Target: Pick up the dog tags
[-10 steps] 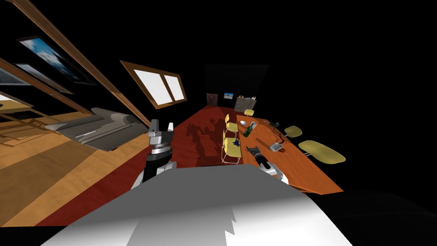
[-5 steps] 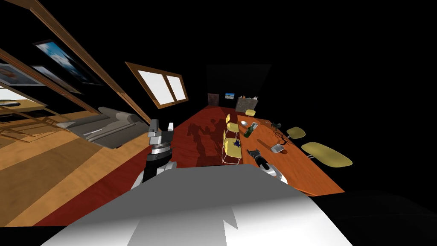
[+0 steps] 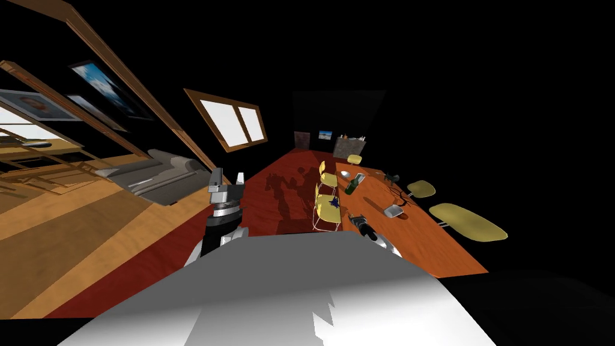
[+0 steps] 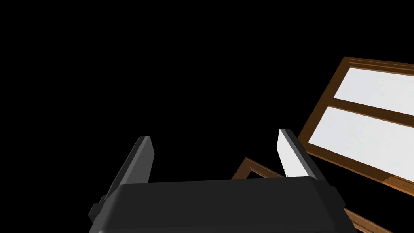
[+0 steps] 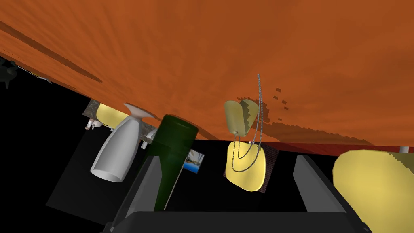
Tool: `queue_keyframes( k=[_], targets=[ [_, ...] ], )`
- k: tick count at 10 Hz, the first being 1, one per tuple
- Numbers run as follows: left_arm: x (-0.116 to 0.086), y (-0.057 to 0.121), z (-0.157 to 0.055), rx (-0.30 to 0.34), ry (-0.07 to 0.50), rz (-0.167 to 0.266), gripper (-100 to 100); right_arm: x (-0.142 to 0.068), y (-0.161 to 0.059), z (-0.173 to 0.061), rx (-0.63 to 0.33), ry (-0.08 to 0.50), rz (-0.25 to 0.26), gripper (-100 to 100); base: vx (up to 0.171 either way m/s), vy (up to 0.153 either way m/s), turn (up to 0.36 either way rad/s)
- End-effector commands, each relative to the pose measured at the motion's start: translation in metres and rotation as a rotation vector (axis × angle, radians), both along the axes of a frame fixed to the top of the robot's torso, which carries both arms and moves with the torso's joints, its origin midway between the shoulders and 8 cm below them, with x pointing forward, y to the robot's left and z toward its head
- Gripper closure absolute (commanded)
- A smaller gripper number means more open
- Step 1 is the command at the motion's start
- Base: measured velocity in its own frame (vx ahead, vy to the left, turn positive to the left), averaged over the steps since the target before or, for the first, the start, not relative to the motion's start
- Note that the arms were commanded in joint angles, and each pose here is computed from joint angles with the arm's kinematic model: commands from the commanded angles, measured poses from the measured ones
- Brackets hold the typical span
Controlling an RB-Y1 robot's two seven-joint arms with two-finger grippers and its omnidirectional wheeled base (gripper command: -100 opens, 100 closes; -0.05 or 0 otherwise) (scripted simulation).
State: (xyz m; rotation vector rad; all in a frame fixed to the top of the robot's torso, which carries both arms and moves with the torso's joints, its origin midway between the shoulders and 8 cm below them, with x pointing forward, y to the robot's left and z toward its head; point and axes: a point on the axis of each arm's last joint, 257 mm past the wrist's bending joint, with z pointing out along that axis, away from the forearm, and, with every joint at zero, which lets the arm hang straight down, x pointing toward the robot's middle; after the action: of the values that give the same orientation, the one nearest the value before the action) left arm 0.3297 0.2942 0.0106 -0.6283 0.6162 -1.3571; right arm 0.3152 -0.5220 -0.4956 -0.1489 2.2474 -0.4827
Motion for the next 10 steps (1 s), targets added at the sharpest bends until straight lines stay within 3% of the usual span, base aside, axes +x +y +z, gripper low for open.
queue_keyframes(
  k=[1, 2, 3, 4, 6, 7, 10],
  targets=[
    [0.0, 0.0, 0.0, 0.0, 0.0, 0.0, 0, -0.006, 0.005, -0.007, -0.005, 0.029, -0.002, -100, 0.003, -0.002, 0.019],
    [0.0, 0.0, 0.0, 0.0, 0.0, 0.0, 0, -0.005, 0.002, -0.005, -0.003, 0.019, 0.0, -100, 0.0, 0.0, 0.0],
    [0.0, 0.0, 0.0, 0.0, 0.0, 0.0, 0, -0.006, 0.002, -0.006, -0.005, 0.022, -0.001, 0, 0.0, 0.0, 0.0],
    [0.0, 0.0, 0.0, 0.0, 0.0, 0.0, 0, -0.008, 0.011, -0.013, -0.005, 0.021, 0.011, -100, 0.067, -0.026, -0.073],
    [0.0, 0.0, 0.0, 0.0, 0.0, 0.0, 0, -0.009, 0.013, -0.014, -0.003, 0.022, 0.011, -100, 0.1, -0.058, -0.055],
    [0.0, 0.0, 0.0, 0.0, 0.0, 0.0, 0, -0.009, 0.014, -0.014, -0.004, 0.021, 0.013, 100, 0.01, -0.006, 0.006],
    [0.0, 0.0, 0.0, 0.0, 0.0, 0.0, 0, -0.009, 0.013, -0.014, -0.004, 0.02, 0.012, 100, 0.001, -0.002, -0.004]
  ],
)
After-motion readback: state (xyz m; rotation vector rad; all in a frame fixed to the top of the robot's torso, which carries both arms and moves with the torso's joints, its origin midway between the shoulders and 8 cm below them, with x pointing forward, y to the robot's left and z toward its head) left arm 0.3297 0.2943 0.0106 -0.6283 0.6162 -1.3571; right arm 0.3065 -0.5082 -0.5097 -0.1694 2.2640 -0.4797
